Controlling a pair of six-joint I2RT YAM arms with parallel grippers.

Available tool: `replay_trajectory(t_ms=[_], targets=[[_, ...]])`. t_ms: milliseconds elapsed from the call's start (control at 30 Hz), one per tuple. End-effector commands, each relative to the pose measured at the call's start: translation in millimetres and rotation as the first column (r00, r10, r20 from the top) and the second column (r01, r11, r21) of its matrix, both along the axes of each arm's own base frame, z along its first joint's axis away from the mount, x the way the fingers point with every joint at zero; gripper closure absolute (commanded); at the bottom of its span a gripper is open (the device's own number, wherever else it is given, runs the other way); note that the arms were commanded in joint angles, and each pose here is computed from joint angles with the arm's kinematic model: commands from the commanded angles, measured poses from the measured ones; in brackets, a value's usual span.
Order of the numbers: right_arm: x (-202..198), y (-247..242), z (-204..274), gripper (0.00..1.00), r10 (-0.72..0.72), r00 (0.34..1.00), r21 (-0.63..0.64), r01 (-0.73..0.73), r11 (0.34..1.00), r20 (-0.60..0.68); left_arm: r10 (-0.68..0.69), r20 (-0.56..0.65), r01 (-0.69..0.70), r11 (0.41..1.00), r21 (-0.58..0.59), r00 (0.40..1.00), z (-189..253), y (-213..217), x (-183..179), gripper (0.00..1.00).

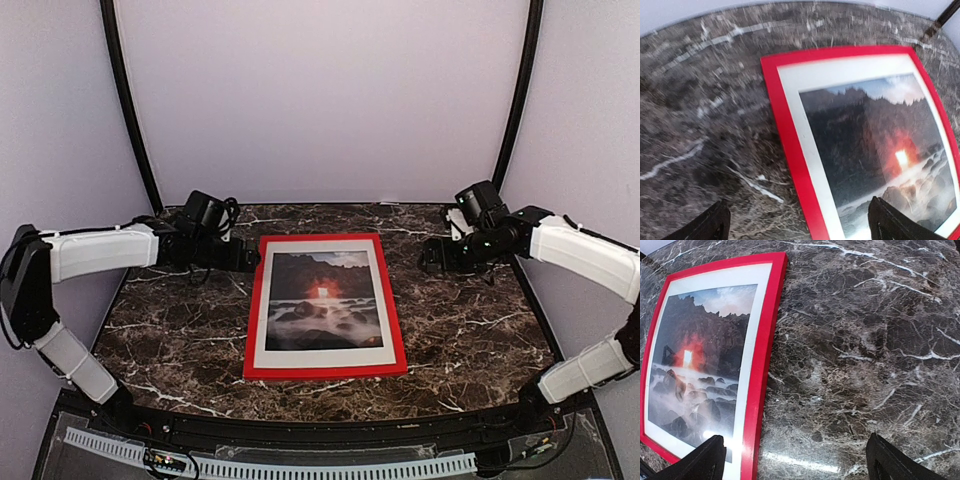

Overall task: Put the photo into the frame
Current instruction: Move the photo frame to the center of the board, then reset both arms

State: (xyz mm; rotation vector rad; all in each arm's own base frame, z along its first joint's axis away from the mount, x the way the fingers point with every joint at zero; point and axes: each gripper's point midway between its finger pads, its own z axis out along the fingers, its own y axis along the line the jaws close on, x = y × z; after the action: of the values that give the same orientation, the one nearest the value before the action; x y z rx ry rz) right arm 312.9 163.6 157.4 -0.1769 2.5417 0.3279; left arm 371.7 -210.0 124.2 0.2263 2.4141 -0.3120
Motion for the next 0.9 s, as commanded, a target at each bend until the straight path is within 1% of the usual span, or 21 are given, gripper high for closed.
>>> replay_trajectory(t_ms=[0,133,167,333,400,533,667,767,867], targets=[[15,-18,30,0.01,-0.051,0.993,-0.057,0.058,0.997,0.11,0.111,0.218,-0.143,0.98,0.137,0.97,58,53,1,0.01],[22,-28,40,0.01,-0.065,0.985,-0.099,0.081,0.992,0.157,0.157,0.312,-0.208,0.968,0.14,0.937,89,77,-6,0.01],[24,-31,43,0.01,-0.069,0.983,-0.109,0.088,0.99,0.172,0.168,0.338,-0.221,0.968,0.123,0.926,101,82,-8,0.01],[36,-47,59,0.01,-0.09,0.966,-0.178,0.136,0.975,0.242,0.197,0.421,-0.255,0.963,0.086,0.886,136,100,-17,0.01],[40,-51,64,0.01,-0.087,0.961,-0.202,0.143,0.969,0.263,0.203,0.442,-0.269,0.959,0.092,0.874,144,107,-20,0.01],[50,-56,73,0.01,-0.079,0.953,-0.239,0.153,0.959,0.292,0.201,0.465,-0.286,0.951,0.118,0.862,151,118,-23,0.01],[58,-56,79,0.01,-0.084,0.943,-0.234,0.165,0.958,0.322,0.206,0.46,-0.292,0.949,0.122,0.864,146,127,-24,0.01],[61,-57,83,0.01,-0.083,0.936,-0.23,0.169,0.959,0.341,0.222,0.43,-0.284,0.955,0.084,0.875,139,132,-26,0.01],[62,-61,83,0.01,-0.088,0.934,-0.235,0.177,0.956,0.348,0.267,0.417,-0.309,0.951,0.036,0.869,137,148,-29,0.01]])
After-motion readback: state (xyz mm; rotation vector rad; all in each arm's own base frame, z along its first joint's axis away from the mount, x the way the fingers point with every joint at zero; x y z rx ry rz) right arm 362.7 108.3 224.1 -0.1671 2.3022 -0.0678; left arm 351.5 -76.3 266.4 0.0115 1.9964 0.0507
